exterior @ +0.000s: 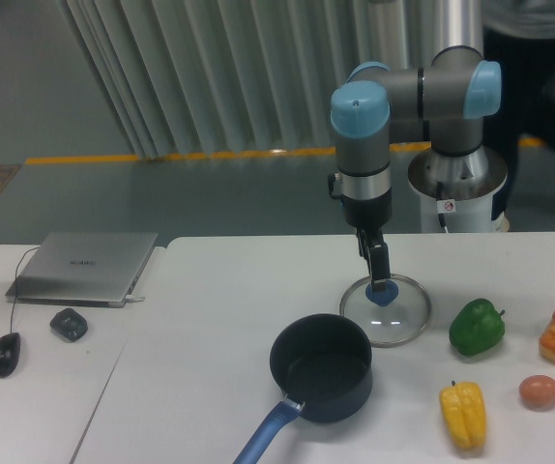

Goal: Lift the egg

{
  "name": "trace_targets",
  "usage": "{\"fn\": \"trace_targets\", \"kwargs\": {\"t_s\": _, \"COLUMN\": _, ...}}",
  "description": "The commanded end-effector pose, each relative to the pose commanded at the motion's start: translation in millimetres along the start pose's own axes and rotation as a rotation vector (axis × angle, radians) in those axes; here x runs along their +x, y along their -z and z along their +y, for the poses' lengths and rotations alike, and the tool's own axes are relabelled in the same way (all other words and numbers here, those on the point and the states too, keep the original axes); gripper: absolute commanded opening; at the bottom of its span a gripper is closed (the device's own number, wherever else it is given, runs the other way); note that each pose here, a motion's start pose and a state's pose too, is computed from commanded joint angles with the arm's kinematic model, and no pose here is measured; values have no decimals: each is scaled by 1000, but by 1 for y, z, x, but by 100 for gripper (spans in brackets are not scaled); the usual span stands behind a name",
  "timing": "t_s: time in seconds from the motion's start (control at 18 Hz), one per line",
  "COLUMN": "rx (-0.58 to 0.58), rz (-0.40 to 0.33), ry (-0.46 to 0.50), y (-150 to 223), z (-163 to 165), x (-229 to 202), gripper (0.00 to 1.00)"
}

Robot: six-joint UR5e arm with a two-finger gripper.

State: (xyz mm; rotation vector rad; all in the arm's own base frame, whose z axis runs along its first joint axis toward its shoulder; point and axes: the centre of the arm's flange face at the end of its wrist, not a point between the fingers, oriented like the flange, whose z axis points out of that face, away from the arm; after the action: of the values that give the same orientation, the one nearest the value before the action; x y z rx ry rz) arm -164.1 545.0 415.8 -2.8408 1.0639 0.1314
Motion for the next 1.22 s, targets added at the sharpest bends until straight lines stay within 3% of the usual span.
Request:
{"fn": "trace_targets", "kwargs": {"t_s": 0.94, "rx": 31, "rz": 30, "ry": 39, "y": -12, "z": 15, "x": 5, "gripper": 100}}
{"fn": "trace_targets", "kwargs": {"t_s": 1.22, "rx": 25, "rz": -27, "ry": 186, "y": -4, "z": 55, "x": -27, "gripper": 100}}
